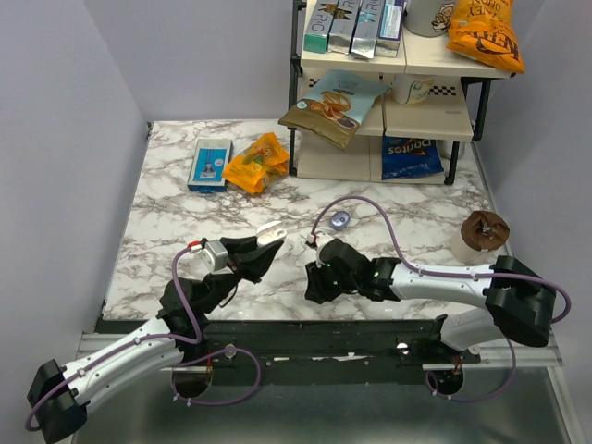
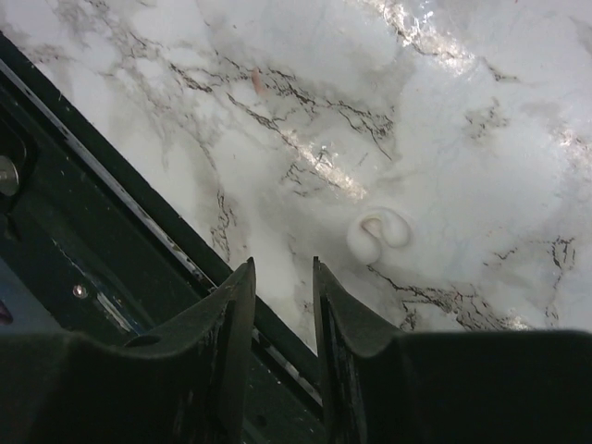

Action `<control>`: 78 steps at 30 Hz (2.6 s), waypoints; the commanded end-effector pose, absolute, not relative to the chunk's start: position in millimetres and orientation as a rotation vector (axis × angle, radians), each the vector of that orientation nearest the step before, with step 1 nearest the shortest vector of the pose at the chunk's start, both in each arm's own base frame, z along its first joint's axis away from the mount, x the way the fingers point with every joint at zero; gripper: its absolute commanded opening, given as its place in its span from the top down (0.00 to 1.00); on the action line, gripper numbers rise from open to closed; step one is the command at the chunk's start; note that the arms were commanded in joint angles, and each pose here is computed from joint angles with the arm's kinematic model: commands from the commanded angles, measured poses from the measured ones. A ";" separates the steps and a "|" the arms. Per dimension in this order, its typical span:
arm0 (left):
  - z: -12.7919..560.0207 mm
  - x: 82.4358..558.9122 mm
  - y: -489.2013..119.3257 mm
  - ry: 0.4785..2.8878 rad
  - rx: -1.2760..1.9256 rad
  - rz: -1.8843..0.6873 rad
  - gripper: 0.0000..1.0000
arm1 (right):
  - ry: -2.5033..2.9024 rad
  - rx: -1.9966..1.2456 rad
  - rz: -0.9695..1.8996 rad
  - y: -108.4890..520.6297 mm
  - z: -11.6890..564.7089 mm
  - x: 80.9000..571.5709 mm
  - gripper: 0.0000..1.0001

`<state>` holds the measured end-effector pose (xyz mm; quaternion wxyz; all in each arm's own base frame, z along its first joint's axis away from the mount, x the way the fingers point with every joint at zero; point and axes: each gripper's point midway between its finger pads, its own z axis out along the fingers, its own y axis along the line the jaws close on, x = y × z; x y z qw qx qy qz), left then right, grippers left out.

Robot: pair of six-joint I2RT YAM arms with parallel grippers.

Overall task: Insert the wireless bluetooth earbuds into the charging case
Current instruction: Pick up the earbud from the center of the board.

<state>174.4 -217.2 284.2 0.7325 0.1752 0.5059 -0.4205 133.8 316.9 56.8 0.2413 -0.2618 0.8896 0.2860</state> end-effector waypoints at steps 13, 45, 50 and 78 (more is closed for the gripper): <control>278.8 173.9 -218.4 1.120 0.370 -0.923 1.00 | 2.437 -0.644 0.627 314.4 39.4 162.8 0.56; 272.6 172.1 -227.8 1.132 0.379 -0.943 1.00 | 2.537 -0.631 0.536 285.9 15.5 150.7 0.55; 271.6 172.5 -229.2 1.137 0.381 -0.942 1.00 | 2.538 -0.619 0.509 278.7 16.3 150.6 0.56; 270.0 171.6 -235.3 1.144 0.393 -0.955 1.00 | 2.531 -0.555 0.405 256.9 21.6 154.9 0.88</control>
